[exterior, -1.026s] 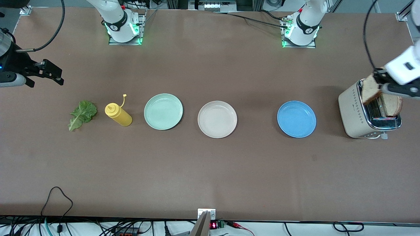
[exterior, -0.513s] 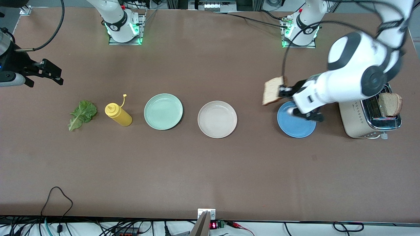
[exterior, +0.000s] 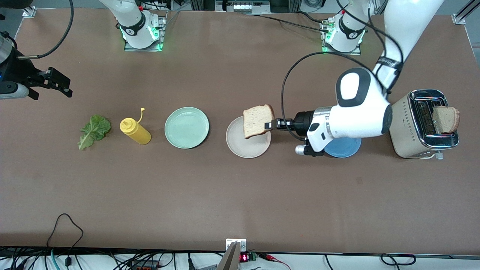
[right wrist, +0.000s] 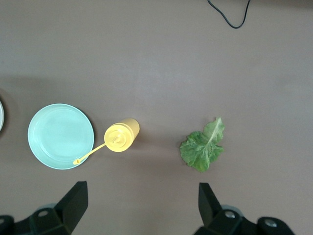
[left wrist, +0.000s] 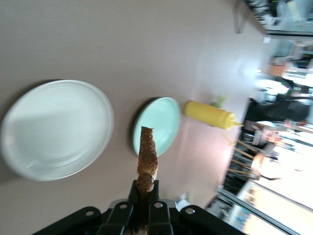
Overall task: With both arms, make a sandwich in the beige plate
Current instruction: 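Carry the bread slice with the left gripper onto the beige plate, then reach the right gripper to the mustard bottle while the left gripper withdraws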
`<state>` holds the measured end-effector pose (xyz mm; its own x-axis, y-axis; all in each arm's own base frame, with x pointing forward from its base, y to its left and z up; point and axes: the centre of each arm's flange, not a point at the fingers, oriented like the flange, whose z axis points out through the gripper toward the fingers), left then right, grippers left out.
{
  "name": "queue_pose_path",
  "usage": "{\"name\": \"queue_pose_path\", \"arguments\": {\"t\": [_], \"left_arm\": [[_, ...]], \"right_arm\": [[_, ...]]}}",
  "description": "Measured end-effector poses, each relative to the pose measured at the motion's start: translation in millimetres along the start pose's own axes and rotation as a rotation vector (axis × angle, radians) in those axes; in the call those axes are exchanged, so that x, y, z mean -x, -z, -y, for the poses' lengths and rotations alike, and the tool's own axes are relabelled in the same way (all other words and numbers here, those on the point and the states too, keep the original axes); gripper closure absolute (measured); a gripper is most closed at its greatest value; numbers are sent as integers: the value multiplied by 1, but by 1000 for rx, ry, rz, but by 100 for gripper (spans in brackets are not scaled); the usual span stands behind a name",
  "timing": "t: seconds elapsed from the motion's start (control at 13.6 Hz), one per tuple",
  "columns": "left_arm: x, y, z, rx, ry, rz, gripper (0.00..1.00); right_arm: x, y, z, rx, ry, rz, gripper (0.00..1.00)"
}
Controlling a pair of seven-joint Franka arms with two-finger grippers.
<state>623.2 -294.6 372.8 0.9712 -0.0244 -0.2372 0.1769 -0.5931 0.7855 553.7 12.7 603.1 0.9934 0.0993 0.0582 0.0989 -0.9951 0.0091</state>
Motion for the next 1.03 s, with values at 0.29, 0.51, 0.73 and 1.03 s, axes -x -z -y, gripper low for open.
{"name": "queue_pose_path", "arguments": {"t": [0.29,0.51,0.73,1.03], "left_arm": [[-12,-39,66,125,-90,-24,91],[-13,-76,117,203,-133,-57,91],[-15,-95,145,215,-127,-50,91],[-15,-111,169,221,-100,-30,89]], "right_arm": [[0,0,0,0,0,1,0],[0,0,0,0,0,1,0],[0,-1,0,0,0,2,0],[0,-5,-3,-2,5,13,0]]}}
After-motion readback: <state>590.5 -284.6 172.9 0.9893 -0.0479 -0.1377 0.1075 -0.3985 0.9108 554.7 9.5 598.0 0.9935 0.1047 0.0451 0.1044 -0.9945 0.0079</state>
